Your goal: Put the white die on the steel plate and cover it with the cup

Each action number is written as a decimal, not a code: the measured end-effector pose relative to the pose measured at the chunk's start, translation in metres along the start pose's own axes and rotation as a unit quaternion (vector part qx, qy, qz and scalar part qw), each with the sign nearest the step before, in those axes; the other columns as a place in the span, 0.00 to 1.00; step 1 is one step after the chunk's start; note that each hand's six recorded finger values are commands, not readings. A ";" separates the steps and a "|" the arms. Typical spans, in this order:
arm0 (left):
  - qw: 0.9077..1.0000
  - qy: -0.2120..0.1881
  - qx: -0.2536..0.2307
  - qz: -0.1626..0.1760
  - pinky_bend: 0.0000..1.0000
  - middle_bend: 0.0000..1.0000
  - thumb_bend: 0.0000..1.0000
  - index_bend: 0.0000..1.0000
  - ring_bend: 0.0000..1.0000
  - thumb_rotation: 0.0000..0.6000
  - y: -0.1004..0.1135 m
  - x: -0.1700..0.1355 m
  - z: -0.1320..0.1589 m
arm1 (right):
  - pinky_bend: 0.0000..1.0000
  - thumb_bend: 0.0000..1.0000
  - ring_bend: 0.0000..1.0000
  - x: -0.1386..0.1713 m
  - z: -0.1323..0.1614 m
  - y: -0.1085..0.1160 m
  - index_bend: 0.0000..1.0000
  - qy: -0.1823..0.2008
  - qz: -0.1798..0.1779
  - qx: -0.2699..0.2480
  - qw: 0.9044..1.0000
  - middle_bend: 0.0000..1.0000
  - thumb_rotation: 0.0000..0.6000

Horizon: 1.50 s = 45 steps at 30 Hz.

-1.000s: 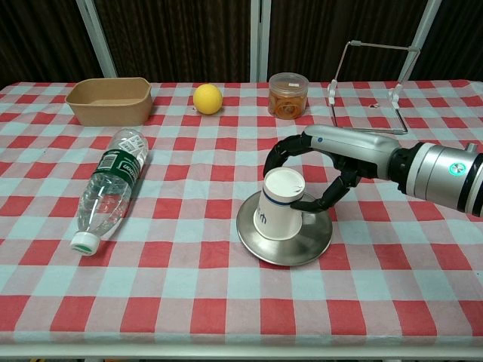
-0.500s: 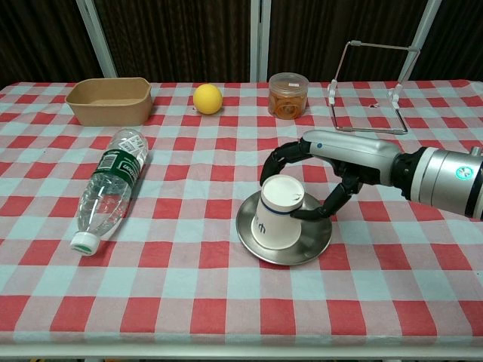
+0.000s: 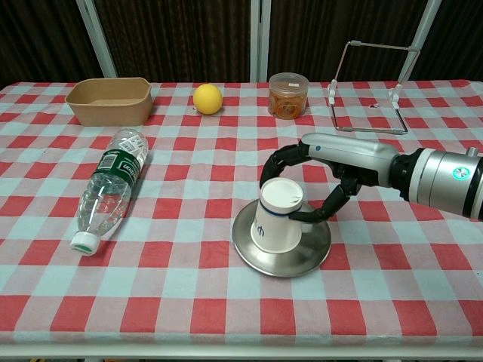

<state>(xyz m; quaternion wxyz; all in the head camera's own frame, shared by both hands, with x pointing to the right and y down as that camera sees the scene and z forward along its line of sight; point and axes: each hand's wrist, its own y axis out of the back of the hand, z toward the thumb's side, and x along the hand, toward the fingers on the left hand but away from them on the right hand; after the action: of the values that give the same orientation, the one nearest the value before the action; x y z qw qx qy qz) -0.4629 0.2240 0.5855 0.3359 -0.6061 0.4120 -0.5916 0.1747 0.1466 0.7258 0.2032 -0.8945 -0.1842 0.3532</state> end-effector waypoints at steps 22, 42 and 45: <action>1.000 0.004 -0.002 0.000 0.03 0.16 0.00 0.15 0.02 1.00 -0.001 -0.001 -0.001 | 0.08 0.33 0.07 -0.009 -0.006 0.007 0.58 -0.005 -0.024 0.004 1.000 0.33 1.00; 1.000 0.006 -0.003 0.000 0.03 0.16 0.00 0.15 0.02 1.00 -0.001 -0.002 -0.002 | 0.08 0.33 0.07 -0.004 0.009 -0.003 0.58 0.022 0.000 -0.010 1.000 0.33 1.00; 1.000 0.004 -0.002 -0.001 0.03 0.16 0.00 0.15 0.02 1.00 -0.002 -0.002 -0.002 | 0.08 0.33 0.07 0.002 0.012 -0.009 0.58 0.030 0.014 -0.002 0.999 0.33 1.00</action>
<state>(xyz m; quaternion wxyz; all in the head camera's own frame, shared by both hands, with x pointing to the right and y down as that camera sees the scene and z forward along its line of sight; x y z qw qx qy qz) -0.4644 0.2263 0.5865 0.3327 -0.6047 0.4142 -0.5934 0.1665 0.1577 0.7210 0.2017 -0.9076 -0.1659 0.3287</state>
